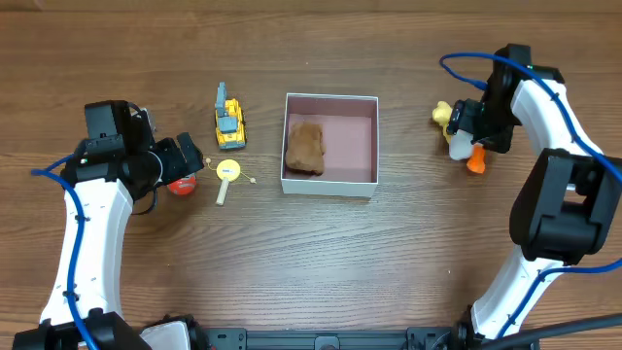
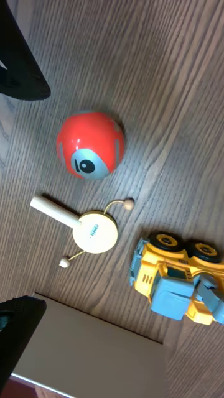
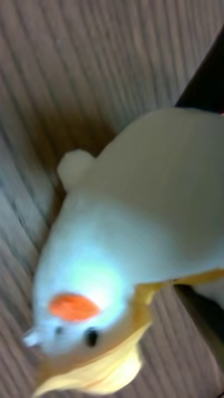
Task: Pack container
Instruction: 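Grasp the white duck plush with the right gripper, then place the duck plush into the box beside the brown plush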
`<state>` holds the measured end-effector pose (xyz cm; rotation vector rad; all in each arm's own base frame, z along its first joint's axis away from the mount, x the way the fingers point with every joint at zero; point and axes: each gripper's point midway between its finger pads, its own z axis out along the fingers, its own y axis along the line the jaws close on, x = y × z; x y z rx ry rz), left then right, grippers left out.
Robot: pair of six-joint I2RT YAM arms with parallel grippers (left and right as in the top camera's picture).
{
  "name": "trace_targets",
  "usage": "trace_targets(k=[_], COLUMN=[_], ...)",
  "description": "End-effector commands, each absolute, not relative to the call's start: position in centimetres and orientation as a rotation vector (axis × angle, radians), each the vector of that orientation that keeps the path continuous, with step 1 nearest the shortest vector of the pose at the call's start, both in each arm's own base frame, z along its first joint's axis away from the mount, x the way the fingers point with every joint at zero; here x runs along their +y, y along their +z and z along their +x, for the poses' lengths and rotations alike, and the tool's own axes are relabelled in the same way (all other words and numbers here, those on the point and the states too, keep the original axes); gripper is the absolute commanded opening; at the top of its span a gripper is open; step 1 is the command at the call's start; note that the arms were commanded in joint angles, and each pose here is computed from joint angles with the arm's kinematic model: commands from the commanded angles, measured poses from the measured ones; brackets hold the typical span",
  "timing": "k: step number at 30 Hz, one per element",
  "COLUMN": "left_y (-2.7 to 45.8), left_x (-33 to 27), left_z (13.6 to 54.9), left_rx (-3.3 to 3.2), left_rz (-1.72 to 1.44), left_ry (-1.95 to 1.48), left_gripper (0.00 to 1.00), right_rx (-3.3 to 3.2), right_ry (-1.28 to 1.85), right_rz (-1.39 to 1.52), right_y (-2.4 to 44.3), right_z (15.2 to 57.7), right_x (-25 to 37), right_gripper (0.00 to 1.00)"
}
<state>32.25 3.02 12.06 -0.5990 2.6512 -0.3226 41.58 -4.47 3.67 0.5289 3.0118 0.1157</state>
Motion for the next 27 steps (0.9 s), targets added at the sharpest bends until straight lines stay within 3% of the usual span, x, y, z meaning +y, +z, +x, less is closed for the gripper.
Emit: trace_targets(k=[1,2,5,8,13,17,21,27], left_y=[12.7,12.7,12.7,12.7,12.7,12.7,12.7,12.7], left_x=[2.9,2.9,2.9,2.9,2.9,2.9,2.9,2.9], left_z=[32.9,32.9,32.9,32.9,32.9,32.9,32.9,32.9], left_rx=[2.64,2.64,2.64,2.64,2.64,2.64,2.64,2.64], left_rz=[-0.561,-0.561,-0.561,-0.561,-0.561,-0.561,-0.561,-0.561], left_ry=[-0.336,-0.336,-0.336,-0.336,-0.336,-0.336,-0.336,-0.336], left_gripper=[1.0,1.0,1.0,1.0,1.0,1.0,1.0,1.0], right_rx=[3.03,3.035,3.024,2.935,2.75,2.67,2.688,2.663], right_ry=[0.143,0.143,0.151,0.2,0.338,0.424,0.443,0.446], right_rz=[0.558,0.592,0.599,0.575,0.448,0.358,0.338,0.392], right_y=[3.3,3.4,5.1,9.9,19.5,23.6,22.9,16.4], right_z=[41.1,40.8,40.4,40.5,38.7,36.6,35.9,37.3], right_x=[-4.0,-4.0,-3.6,-1.9,3.6,8.6,13.0,18.5], right_gripper=[0.29,0.21,0.11,0.04,0.04,0.04,0.04,0.04])
